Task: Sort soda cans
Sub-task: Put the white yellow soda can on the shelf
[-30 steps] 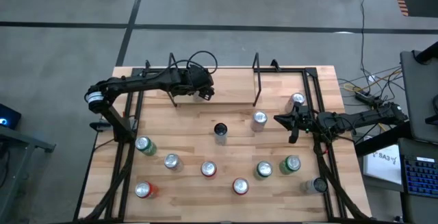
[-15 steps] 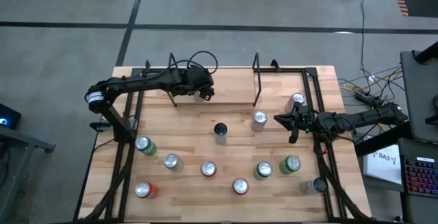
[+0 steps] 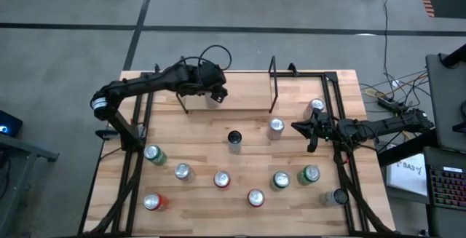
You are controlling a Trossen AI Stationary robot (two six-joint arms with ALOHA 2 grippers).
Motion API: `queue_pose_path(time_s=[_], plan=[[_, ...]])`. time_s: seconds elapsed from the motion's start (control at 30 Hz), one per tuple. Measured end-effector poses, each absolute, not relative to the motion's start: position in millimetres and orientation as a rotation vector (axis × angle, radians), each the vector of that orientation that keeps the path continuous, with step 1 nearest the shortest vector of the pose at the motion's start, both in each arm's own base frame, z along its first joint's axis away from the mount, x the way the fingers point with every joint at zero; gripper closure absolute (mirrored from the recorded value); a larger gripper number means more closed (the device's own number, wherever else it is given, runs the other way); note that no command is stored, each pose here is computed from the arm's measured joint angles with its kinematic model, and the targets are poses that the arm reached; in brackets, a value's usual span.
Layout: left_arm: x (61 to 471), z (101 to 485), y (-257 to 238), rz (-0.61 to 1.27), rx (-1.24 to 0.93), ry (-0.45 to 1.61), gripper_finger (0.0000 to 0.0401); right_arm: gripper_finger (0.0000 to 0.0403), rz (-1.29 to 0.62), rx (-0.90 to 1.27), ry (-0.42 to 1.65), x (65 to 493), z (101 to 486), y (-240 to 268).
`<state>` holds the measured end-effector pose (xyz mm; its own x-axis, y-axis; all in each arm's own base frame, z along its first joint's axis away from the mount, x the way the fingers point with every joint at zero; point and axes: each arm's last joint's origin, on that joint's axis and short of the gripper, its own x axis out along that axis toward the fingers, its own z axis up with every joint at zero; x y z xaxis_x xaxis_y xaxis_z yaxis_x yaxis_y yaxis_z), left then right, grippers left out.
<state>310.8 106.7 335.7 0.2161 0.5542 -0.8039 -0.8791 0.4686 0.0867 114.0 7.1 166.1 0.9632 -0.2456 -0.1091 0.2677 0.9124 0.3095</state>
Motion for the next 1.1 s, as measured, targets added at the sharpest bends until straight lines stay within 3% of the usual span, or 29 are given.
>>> queue_pose_path(time_s=[0.23, 0.47, 0.73, 1.0, 1.1], plan=[[310.0, 372.8, 97.7, 0.968, -0.320, 0.852, 0.0096, 0.0390, -0.265, 0.343, 0.066, 114.0, 166.2, 7.1], [315.6, 387.3, 42.8, 0.697, 0.018, 0.912, 0.0147, 0.0390, -0.266, 0.356, 0.064, 114.0, 166.1, 7.1], [293.9, 343.4, -29.1, 0.356, 0.348, 1.061, 0.0247, 0.0390, -0.267, 0.347, 0.067, 114.0, 166.0, 7.1], [270.7, 295.9, -21.3, 0.394, 0.266, 0.915, 0.0382, 0.0390, -0.274, 0.345, 0.067, 113.9, 165.7, 6.9], [269.8, 282.3, -7.8, 0.438, 0.230, 0.804, 0.0393, 0.0390, -0.275, 0.343, 0.072, 113.8, 165.3, 6.8]])
